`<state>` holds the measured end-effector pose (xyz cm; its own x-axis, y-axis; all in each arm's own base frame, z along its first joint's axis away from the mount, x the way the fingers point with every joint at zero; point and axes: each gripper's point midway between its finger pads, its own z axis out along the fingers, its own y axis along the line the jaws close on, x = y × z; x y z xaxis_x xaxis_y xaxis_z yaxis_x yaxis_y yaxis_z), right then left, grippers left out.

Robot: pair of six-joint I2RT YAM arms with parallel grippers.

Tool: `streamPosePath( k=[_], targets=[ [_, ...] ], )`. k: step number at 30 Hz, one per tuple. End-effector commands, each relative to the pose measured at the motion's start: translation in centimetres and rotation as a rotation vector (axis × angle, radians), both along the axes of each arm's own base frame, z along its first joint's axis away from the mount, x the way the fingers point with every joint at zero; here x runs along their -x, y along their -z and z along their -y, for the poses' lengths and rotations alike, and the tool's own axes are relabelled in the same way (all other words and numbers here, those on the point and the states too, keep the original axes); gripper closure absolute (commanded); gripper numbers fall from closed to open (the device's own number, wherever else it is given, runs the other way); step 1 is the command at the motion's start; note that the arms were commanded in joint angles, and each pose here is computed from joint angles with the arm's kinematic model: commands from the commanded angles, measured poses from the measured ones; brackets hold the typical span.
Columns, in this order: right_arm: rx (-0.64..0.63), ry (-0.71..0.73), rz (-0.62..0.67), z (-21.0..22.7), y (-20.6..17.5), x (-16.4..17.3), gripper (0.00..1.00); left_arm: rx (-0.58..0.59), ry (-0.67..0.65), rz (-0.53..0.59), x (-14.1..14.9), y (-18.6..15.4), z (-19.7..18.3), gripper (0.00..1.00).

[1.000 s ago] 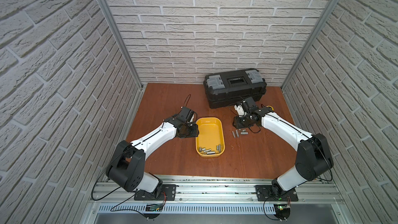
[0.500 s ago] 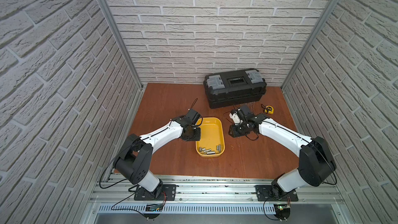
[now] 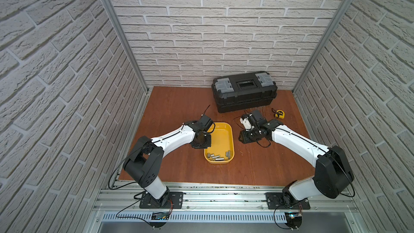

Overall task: Take out the socket from the storage box
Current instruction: Adjust the storage box at the center of the board.

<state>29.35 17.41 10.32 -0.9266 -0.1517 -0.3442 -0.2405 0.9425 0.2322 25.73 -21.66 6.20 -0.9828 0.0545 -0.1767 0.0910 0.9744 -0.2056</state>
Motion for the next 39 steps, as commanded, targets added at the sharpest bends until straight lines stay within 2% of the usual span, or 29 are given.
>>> streamPosePath(
  k=[1, 9, 15, 21, 29, 39],
  targets=[
    [-0.013, 0.001, 0.019, 0.0, -0.6, 0.4, 0.56, -0.038, -0.009, -0.030, 0.3, -0.2, -0.3, 0.93],
    [-0.014, -0.023, 0.016, 0.0, -1.4, 0.9, 0.56, -0.081, 0.064, -0.116, 0.6, -1.9, 0.2, 0.99],
    [-0.035, -0.054, 0.017, -0.2, -2.9, 1.6, 0.58, -0.056, 0.099, -0.213, 0.9, -3.7, 0.8, 1.00],
    [-0.070, -0.089, 0.005, -0.5, -3.6, 2.3, 0.59, 0.022, 0.067, -0.302, 1.2, -4.5, 1.7, 1.00],
    [-0.114, -0.109, 0.010, -1.0, -4.1, 2.3, 0.59, 0.046, 0.048, -0.399, 0.8, -5.3, 2.0, 1.00],
    [-0.139, -0.096, 0.023, -0.9, -4.4, 2.3, 0.60, 0.076, 0.004, -0.433, 0.5, -5.5, 1.6, 1.00]
  ],
)
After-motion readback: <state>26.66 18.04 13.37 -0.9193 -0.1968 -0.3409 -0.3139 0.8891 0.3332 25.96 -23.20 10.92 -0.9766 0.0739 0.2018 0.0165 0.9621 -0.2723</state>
